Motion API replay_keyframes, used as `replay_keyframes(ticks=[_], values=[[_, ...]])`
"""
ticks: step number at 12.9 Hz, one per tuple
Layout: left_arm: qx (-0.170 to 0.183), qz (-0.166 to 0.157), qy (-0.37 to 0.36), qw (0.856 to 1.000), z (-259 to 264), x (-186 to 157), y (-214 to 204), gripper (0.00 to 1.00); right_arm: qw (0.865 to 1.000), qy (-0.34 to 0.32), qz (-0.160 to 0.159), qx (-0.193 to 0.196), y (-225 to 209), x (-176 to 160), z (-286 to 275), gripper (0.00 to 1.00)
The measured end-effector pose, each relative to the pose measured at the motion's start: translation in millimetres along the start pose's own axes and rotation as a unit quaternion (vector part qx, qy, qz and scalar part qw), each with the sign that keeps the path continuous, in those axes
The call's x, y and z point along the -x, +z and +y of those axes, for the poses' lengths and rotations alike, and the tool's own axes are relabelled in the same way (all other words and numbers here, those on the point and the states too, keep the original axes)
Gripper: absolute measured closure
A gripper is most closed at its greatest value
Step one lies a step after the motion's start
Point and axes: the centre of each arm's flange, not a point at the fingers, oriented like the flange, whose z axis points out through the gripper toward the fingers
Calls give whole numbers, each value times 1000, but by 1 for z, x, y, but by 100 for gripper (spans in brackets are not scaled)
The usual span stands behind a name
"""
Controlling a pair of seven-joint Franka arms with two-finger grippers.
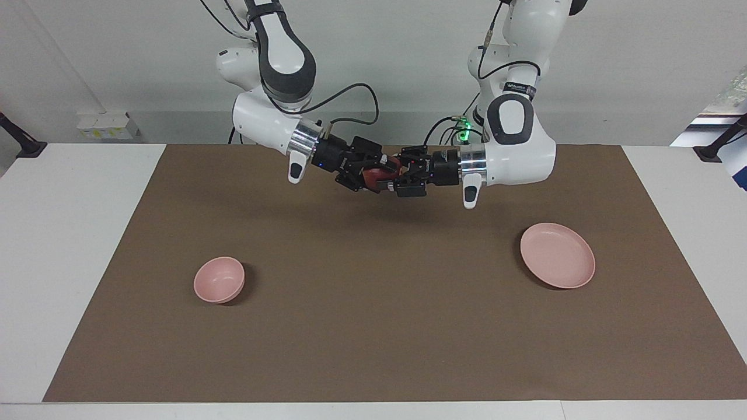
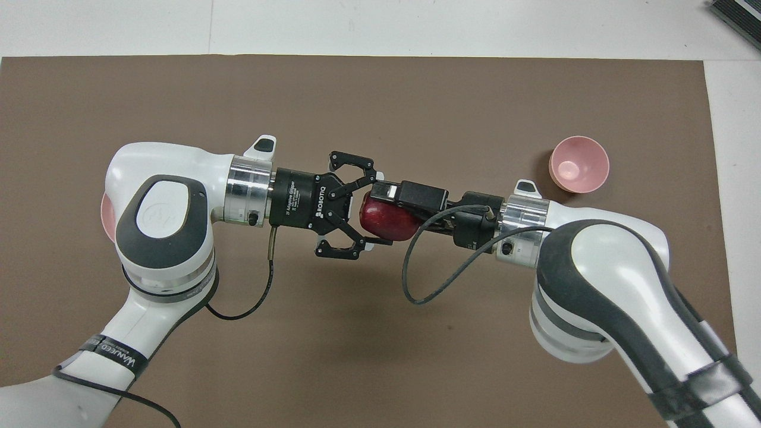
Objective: Move apple from plate to bowl
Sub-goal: 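Grasp the apple with the right gripper and open the left gripper, then carry the apple to the pink bowl while the left gripper withdraws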
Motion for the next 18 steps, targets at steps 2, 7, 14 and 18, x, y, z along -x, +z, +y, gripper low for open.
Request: replay_keyframes(ticks=[2, 7, 14, 18], values=[[0, 0, 0, 1000, 0, 0, 0, 20, 1000, 0, 0, 0, 0, 0, 0, 11], [1, 0, 3, 1000, -1, 5, 5, 0, 1000, -3, -5, 4, 4, 4, 0, 12], [-7, 37, 15, 999, 0, -2, -5, 0, 997, -38, 13, 68, -29, -26, 25, 12], [-75, 158, 63, 983, -7, -22, -14, 0, 982, -70, 22, 176, -79, -65, 64, 12]])
